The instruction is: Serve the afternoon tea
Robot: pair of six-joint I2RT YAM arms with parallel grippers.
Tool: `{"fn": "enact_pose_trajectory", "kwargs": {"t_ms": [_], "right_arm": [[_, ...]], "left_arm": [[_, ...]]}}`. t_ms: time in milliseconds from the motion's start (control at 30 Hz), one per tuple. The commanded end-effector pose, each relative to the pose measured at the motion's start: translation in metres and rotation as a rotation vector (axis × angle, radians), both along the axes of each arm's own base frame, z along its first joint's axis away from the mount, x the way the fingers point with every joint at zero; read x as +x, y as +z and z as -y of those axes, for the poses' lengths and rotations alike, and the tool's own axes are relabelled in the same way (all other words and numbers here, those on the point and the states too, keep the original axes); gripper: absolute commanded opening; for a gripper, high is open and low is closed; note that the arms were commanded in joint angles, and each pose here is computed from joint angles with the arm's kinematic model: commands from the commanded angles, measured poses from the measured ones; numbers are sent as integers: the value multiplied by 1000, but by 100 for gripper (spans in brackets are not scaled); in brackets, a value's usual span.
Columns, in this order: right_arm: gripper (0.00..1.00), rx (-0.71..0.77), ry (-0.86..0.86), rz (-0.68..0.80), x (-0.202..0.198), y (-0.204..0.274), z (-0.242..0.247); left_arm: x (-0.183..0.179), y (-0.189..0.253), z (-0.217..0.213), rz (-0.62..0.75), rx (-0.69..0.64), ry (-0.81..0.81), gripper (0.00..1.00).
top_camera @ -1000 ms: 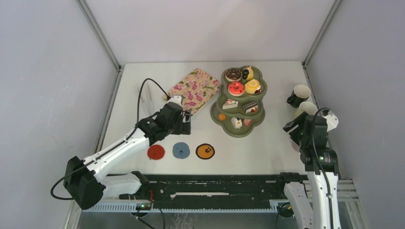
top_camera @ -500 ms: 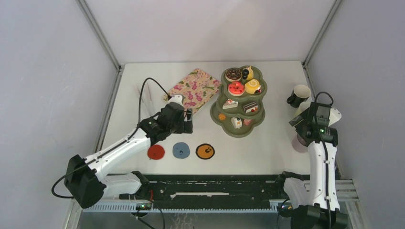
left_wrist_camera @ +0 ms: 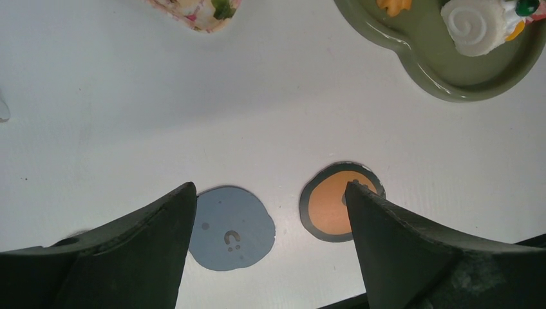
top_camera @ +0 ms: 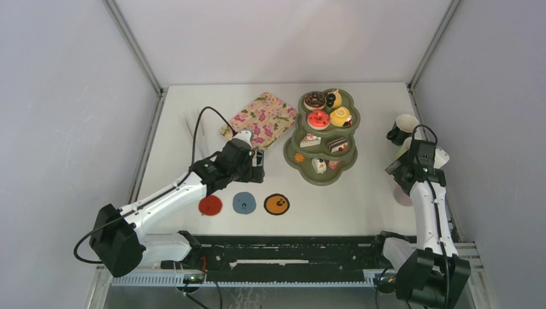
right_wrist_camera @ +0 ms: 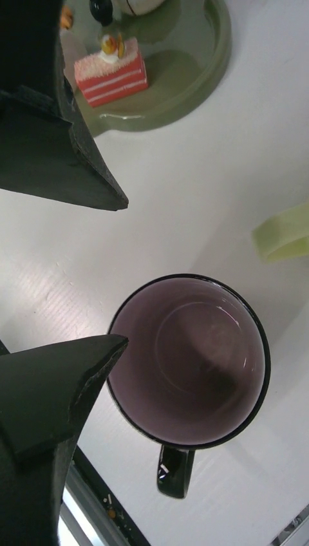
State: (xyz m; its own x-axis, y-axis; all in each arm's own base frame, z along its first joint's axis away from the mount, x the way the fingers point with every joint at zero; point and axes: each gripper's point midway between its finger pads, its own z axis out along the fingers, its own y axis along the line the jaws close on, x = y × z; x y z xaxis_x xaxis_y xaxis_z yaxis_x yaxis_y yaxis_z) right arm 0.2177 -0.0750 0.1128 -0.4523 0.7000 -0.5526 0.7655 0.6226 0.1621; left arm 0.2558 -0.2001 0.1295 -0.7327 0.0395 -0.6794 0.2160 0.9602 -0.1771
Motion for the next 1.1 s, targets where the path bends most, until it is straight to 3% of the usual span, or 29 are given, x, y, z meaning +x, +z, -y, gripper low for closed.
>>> {"fn": "enact_pose_trajectory", "kwargs": {"t_ms": [0, 400, 567, 767, 967, 1067], "right_arm": [[76, -13, 33, 21, 16, -8, 5], [0, 52, 30, 12, 13, -20, -6], [0, 190, 43, 65, 5, -6, -35], [0, 350, -180, 54, -8, -7, -60], [0, 373, -350, 56, 6, -9, -75], [0, 375, -323, 32, 23, -12, -92]], "left_arm": [[-8, 2, 4, 15, -40, -43, 89], [-8, 5, 1, 26, -37, -34, 89], [-5, 15, 1, 46, -35, -35, 89], [6, 36, -7, 76, 47, -27, 89], [1, 34, 5, 45, 0, -73, 89], [1, 34, 6, 42, 1, -73, 89]]}}
